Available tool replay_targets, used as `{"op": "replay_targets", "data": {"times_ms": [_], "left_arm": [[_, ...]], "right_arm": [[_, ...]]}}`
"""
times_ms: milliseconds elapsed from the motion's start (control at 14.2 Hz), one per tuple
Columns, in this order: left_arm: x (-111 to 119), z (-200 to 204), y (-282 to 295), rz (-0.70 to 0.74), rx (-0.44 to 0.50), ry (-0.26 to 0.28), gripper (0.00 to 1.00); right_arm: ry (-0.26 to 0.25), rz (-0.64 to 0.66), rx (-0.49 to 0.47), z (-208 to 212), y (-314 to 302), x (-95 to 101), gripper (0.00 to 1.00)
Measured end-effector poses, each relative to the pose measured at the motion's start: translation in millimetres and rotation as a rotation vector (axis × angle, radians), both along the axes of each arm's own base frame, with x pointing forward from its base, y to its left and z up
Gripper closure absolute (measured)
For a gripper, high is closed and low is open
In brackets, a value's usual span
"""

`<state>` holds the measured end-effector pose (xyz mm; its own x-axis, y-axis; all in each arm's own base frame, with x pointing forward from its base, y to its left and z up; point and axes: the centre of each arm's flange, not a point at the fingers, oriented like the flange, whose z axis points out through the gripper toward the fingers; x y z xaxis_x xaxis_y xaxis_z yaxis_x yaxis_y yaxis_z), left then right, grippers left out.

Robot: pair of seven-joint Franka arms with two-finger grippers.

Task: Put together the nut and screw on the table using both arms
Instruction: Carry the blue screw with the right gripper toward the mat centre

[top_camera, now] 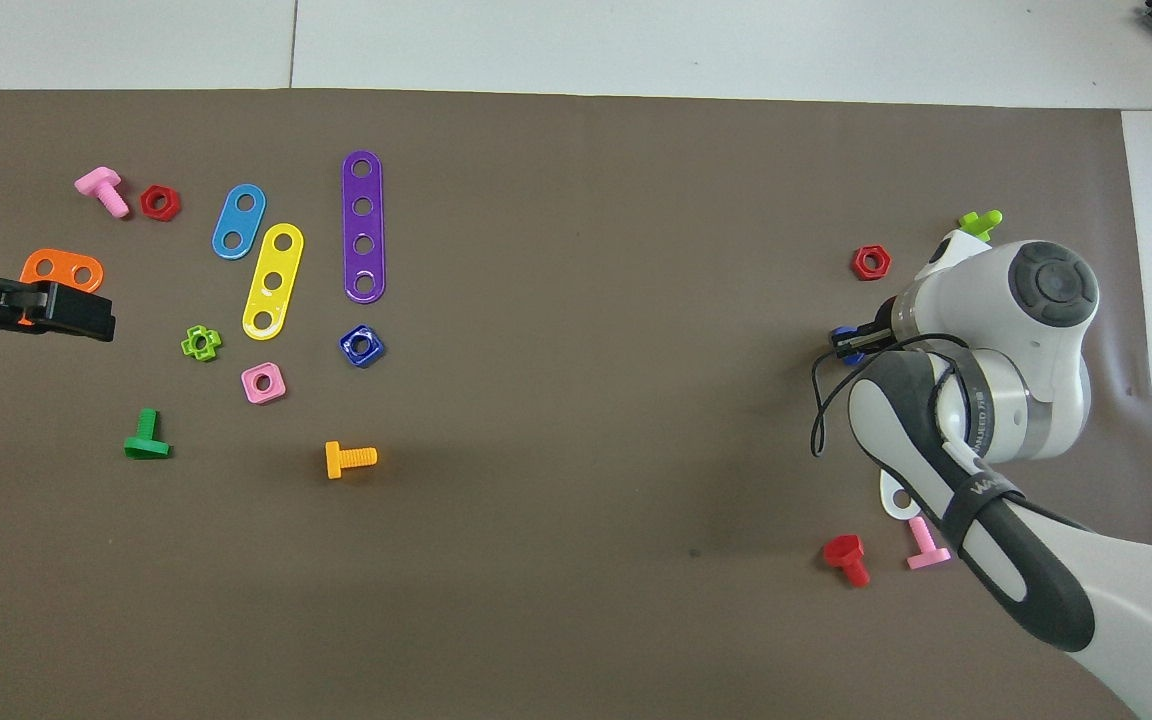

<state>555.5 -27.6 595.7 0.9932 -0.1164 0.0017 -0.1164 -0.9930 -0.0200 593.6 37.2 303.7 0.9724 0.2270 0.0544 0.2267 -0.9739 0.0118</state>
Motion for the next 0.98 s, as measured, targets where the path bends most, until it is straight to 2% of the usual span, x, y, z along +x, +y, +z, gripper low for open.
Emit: {"op": "replay_targets", "data": {"times_ms": [281, 492, 773, 983], "left_arm": [[0, 0, 0, 0.000, 0.000, 0.000, 0.00], [0, 0, 0, 0.000, 0.000, 0.000, 0.00], [0, 0, 0, 0.000, 0.000, 0.000, 0.00], [0, 0, 0, 0.000, 0.000, 0.000, 0.00]], "right_arm": [[-0.018, -0.018, 0.004, 15, 1, 8.8, 0.81], [-0.038, -0.113, 0.020, 69, 23, 23.9, 0.81], [-0.059, -0.237, 0.041, 148, 112, 28.2, 0.81], [-0.073, -0.312, 0.067, 156, 181, 15.5, 0.81]]}}
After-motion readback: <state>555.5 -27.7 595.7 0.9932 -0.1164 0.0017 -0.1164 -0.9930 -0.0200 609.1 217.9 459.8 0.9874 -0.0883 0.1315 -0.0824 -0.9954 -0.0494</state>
